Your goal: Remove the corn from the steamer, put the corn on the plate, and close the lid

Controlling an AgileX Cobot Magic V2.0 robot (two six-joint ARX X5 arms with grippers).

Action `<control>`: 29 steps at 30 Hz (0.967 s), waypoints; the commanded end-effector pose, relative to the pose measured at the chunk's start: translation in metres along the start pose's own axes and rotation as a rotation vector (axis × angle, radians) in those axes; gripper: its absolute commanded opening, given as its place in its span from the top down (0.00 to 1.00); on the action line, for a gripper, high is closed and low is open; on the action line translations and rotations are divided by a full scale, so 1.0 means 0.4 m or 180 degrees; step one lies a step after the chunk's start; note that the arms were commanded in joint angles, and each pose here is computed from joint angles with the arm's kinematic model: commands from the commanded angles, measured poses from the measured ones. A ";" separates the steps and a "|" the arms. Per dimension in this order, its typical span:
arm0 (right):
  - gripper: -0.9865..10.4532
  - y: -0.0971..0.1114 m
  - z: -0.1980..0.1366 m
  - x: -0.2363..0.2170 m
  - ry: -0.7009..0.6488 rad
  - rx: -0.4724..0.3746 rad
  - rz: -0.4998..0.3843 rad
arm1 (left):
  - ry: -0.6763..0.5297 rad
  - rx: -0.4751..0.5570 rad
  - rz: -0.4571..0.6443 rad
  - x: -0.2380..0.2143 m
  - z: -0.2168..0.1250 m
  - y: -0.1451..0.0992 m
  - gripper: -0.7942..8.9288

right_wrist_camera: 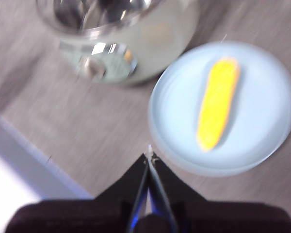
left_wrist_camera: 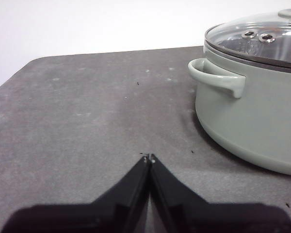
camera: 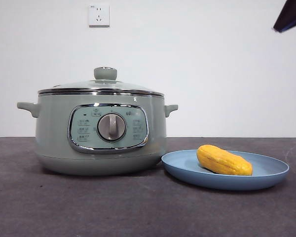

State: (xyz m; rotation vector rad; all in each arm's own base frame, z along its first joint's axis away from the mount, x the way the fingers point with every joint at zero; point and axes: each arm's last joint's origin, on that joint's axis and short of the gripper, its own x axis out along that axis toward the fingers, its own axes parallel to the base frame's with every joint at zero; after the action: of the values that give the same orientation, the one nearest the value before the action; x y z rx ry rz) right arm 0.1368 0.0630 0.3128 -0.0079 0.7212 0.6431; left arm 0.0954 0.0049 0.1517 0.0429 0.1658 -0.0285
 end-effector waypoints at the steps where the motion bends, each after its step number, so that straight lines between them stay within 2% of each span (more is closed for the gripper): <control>1: 0.91 -0.008 0.012 -0.039 -0.0501 -0.0115 -0.0194 | 0.0028 -0.0029 0.0014 0.003 -0.010 0.001 0.92; 6: 0.91 -0.017 0.001 -0.114 -0.1316 -0.0182 -0.0520 | 0.0028 -0.0029 0.0013 0.003 -0.010 0.001 0.92; 12: 0.91 -0.048 -0.101 -0.102 -0.1976 -0.0347 -0.0950 | 0.0028 -0.0029 0.0013 0.003 -0.010 0.001 0.92; 17: 0.91 -0.079 -0.212 -0.027 -0.2093 -0.0353 -0.1072 | 0.0028 -0.0029 0.0013 0.003 -0.010 0.001 0.92; 21: 0.91 -0.103 -0.291 0.034 -0.1986 -0.0234 -0.1217 | 0.0028 -0.0029 0.0013 0.003 -0.010 0.001 0.92; 29: 0.91 -0.120 -0.358 0.084 -0.1903 -0.0168 -0.1263 | 0.0028 -0.0029 0.0013 0.003 -0.010 0.001 0.92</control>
State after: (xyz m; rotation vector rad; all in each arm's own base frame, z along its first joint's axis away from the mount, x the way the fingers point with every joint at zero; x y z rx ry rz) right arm 0.0945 0.0110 0.1756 -0.0095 0.1194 0.2602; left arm 0.0954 0.0049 0.1517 0.0429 0.1658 -0.0285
